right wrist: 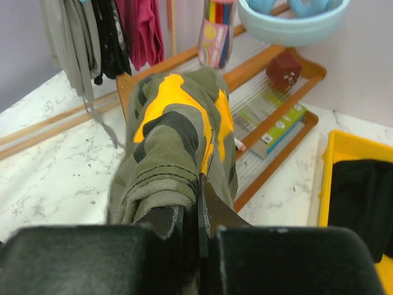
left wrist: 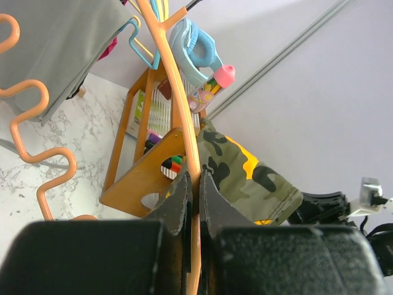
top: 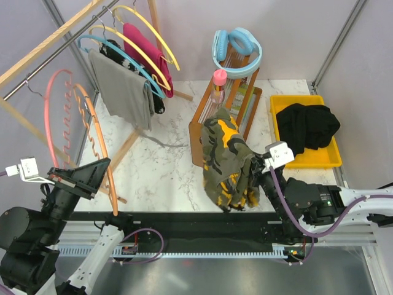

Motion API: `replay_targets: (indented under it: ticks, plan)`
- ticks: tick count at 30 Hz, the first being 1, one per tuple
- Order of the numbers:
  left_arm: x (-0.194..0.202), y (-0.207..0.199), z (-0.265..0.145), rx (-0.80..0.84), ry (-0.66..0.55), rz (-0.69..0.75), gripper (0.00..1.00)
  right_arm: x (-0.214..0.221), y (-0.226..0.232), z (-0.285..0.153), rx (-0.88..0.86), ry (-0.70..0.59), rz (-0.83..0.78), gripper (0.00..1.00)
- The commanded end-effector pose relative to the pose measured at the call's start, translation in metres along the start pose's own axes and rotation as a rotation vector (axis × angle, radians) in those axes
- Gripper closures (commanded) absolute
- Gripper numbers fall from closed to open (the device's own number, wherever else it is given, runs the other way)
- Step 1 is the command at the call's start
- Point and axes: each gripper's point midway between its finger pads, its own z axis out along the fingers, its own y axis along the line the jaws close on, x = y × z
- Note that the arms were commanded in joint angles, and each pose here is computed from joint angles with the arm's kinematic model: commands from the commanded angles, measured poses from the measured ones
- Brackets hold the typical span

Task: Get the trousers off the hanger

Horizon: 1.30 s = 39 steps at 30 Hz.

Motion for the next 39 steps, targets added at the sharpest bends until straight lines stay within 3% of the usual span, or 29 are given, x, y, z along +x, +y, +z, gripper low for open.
replay_targets:
  ticks: [1,9,17,33,37,39]
  plan:
    - [-0.019,-0.011,0.0,0.034,-0.067,0.065,0.98,0.021,-0.028,-0.005,0.108,0.006,0.132,1.0]
    - [-0.017,-0.012,0.004,0.035,-0.051,0.067,0.98,0.06,-0.039,-0.003,0.254,0.059,-0.029,1.0]
    - [-0.015,-0.01,0.003,0.036,-0.05,0.071,0.98,0.063,-0.091,-0.01,0.369,0.027,0.127,1.0]
    - [-0.01,-0.01,0.004,0.041,-0.031,0.047,0.98,0.07,-0.127,0.025,0.67,0.168,-0.072,1.0]
    - [-0.007,-0.01,0.004,0.042,-0.019,0.042,0.98,0.075,-0.148,0.046,0.633,0.215,-0.004,1.0]
    - [-0.004,-0.01,0.003,0.048,-0.009,0.025,0.98,0.063,-0.16,0.053,0.63,0.179,0.054,1.0]
